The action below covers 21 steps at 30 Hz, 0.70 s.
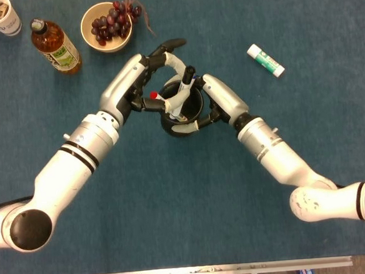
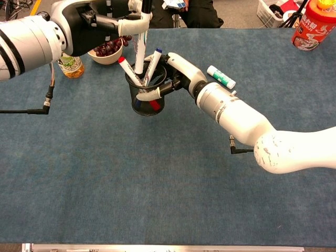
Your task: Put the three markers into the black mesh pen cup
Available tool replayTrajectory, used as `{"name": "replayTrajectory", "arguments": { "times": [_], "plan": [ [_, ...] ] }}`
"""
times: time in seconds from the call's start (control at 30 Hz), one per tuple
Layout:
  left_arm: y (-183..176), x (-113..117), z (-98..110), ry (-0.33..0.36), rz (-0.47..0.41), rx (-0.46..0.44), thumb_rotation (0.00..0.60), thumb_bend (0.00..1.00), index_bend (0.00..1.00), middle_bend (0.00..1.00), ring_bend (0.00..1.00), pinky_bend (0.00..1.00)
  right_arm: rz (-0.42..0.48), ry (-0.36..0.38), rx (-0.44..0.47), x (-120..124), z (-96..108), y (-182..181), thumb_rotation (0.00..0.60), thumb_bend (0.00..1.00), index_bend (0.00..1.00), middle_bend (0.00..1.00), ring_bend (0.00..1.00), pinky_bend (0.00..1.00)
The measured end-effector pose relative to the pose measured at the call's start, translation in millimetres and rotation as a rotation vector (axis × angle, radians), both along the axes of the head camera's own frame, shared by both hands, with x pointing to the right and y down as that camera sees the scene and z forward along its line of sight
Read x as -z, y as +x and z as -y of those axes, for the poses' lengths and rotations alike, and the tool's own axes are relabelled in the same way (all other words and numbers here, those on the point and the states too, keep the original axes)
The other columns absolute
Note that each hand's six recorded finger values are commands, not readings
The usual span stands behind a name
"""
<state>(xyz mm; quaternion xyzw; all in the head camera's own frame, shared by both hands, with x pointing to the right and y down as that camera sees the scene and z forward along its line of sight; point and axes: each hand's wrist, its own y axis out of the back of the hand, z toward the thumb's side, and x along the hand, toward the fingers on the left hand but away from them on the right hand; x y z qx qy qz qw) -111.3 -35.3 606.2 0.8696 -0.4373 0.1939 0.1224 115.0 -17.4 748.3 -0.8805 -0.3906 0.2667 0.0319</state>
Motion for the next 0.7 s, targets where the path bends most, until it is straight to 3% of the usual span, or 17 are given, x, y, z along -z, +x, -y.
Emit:
{"name": "replayTrajectory", "arguments": {
  "times": [0.7],
  "plan": [
    [0, -22, 4, -0.045, -0.027, 0.042, 0.6, 0.37, 0.53, 0.09, 0.0, 0.04, 0.013, -0.011, -0.018, 3, -1, -7, 0.6, 0.31, 0.49, 0.43, 0.32, 0.42]
  ]
}}
